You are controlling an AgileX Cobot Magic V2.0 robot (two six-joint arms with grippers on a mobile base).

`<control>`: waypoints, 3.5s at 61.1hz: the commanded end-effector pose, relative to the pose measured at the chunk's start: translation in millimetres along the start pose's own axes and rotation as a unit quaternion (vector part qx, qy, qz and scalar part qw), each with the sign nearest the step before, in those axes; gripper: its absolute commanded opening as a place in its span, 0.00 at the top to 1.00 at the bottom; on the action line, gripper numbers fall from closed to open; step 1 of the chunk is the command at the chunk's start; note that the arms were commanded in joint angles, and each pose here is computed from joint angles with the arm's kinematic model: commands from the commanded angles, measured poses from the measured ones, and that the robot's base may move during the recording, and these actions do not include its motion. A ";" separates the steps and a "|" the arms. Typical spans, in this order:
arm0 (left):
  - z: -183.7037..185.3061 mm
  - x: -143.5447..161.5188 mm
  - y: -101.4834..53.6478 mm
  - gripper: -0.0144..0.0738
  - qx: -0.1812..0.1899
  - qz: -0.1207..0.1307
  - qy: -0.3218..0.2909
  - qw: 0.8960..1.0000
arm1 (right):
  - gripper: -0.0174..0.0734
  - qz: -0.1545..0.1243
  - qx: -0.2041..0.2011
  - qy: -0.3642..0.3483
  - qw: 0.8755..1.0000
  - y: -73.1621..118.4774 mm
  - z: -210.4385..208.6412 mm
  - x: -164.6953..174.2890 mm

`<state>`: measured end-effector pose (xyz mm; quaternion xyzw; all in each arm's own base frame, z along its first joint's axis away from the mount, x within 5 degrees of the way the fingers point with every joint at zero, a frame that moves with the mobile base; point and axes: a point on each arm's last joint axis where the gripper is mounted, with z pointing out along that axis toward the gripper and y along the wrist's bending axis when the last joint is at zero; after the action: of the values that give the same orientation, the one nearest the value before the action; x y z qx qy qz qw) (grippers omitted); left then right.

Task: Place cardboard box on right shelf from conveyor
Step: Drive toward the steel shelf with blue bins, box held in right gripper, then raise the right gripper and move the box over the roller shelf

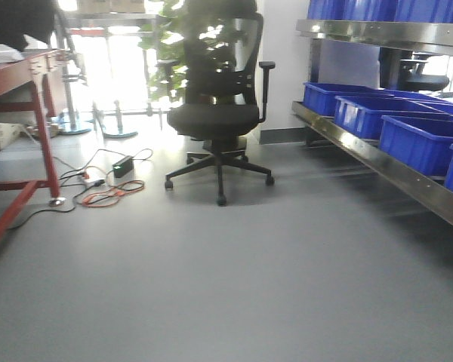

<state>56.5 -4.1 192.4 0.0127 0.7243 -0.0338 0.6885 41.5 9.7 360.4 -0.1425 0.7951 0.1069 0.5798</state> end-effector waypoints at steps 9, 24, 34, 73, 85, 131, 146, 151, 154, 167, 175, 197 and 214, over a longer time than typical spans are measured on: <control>-0.9 -5.6 0.3 0.97 -0.001 -0.003 -0.046 0.999 | 0.65 -0.008 0.000 -0.058 0.998 0.2 -3.4 -16.4; -0.9 -5.6 0.3 0.97 -0.001 -0.003 -0.046 0.999 | 0.65 -0.008 0.000 -0.058 0.998 0.2 -3.4 -16.4; -0.9 -5.6 0.3 0.97 -0.001 -0.003 -0.046 0.999 | 0.65 -0.008 0.000 -0.058 0.998 0.2 -3.4 -16.4; -0.9 -5.6 1.1 0.97 -0.008 -0.003 -0.047 0.999 | 0.65 -0.008 0.000 -0.058 0.998 0.2 -3.4 -16.4; -0.9 -5.6 1.1 0.97 -0.008 -0.003 -0.047 0.999 | 0.65 -0.008 0.000 -0.058 0.998 0.2 -3.4 -16.4; -0.9 -5.6 1.1 0.97 -0.008 -0.003 -0.047 0.999 | 0.65 -0.008 0.000 -0.058 0.998 0.2 -3.4 -16.4; -0.9 -5.6 1.1 0.97 -0.008 -0.003 -0.047 0.999 | 0.65 -0.008 0.000 -0.058 0.998 0.2 -3.4 -16.4; -0.9 -5.6 1.1 0.97 -0.008 -0.003 -0.047 0.999 | 0.65 -0.008 0.000 -0.058 0.998 0.2 -3.4 -16.4; -0.9 -5.6 1.1 0.97 -0.008 -0.003 -0.047 0.999 | 0.65 -0.008 0.000 -0.058 0.998 0.2 -3.4 -16.4; -0.9 -5.6 1.1 0.97 -0.008 -0.003 -0.047 0.999 | 0.65 -0.008 0.000 -0.058 0.998 0.2 -3.4 -16.4; -0.9 -5.6 1.1 0.97 -0.008 -0.003 -0.047 0.999 | 0.65 -0.008 0.000 -0.058 0.998 0.2 -3.4 -16.4; -0.9 -5.6 1.1 0.97 -0.008 -0.003 -0.047 0.999 | 0.65 -0.008 0.000 -0.058 0.998 0.2 -3.4 -16.4; -0.9 -5.6 1.1 0.97 -0.008 -0.003 -0.047 0.999 | 0.65 -0.009 0.000 -0.060 0.998 0.2 -3.4 -16.7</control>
<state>56.6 -3.5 192.4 0.0090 0.7244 -0.0303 0.6887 41.5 9.7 360.4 -0.1425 0.7951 0.1069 0.5798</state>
